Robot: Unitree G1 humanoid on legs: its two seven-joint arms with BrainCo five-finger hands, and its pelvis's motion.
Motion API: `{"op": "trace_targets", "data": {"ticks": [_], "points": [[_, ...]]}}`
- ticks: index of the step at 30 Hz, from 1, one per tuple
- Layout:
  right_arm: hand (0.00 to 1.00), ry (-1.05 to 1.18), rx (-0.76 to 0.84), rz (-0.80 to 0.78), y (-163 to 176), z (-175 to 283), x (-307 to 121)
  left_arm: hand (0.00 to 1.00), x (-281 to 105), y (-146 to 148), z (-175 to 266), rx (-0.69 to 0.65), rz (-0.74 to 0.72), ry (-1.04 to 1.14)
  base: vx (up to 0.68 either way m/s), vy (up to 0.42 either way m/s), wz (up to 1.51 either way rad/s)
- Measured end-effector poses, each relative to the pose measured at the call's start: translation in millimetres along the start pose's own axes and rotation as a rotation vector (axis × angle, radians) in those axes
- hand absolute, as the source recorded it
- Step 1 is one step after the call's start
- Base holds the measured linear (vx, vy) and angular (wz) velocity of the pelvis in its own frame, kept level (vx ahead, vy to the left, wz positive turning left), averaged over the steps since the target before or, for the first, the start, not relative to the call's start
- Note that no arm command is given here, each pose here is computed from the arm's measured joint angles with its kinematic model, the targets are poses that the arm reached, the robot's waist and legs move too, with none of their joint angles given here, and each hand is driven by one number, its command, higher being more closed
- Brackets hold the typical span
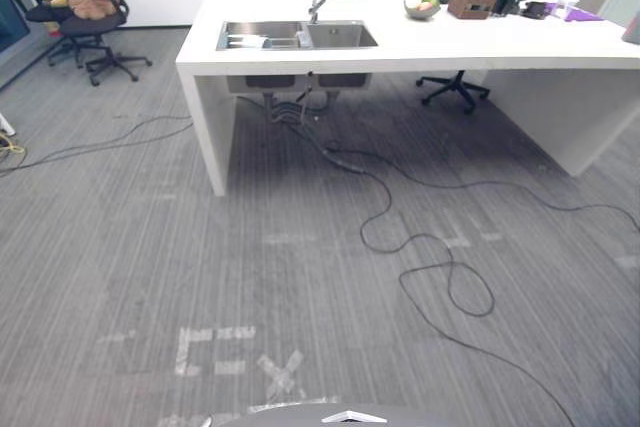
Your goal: Walk over to the sink, pick up the cup, carry it to the dishwasher, place the cup inside the dishwasher, then close the dishwasher door
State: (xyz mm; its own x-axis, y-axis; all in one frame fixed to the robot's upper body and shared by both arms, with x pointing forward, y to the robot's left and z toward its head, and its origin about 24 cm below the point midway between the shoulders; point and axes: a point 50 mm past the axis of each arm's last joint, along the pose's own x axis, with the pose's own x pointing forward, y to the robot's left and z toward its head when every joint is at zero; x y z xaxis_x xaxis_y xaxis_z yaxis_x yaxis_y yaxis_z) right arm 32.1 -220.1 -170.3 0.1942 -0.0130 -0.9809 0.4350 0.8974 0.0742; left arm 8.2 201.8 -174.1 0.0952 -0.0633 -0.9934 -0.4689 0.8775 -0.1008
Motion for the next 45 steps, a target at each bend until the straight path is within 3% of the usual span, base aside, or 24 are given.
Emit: {"op": "trace_targets", "data": {"ticks": [4, 11, 25, 45], "points": [[0.00, -0.094, -0.161, 0.004, 13.1, 27.3, 2.7, 0.00, 0.6, -4.4, 13.2, 0.094, 0.012, -0.050, -0.03, -0.013, 0.12], [0.00, -0.093, -0.206, 0.074, 24.0, 39.7, 3.6, 0.00, 0.5, -6.8, 24.4, 0.151, 0.085, -0.146, -0.06, -0.015, 0.09], [0.00, -0.105, -0.183, 0.218, 37.5, 38.6, 3.7, 0.00, -3.3, -6.2, 39.5, 0.154, 0.181, -0.322, -0.02, -0.008, 0.03], [0.00, -0.231, -0.172, 0.243, 43.3, 59.4, 0.1, 0.00, -7.0, -10.8, 47.1, 0.156, 0.165, -0.422, -0.02, 0.002, 0.07]]}}
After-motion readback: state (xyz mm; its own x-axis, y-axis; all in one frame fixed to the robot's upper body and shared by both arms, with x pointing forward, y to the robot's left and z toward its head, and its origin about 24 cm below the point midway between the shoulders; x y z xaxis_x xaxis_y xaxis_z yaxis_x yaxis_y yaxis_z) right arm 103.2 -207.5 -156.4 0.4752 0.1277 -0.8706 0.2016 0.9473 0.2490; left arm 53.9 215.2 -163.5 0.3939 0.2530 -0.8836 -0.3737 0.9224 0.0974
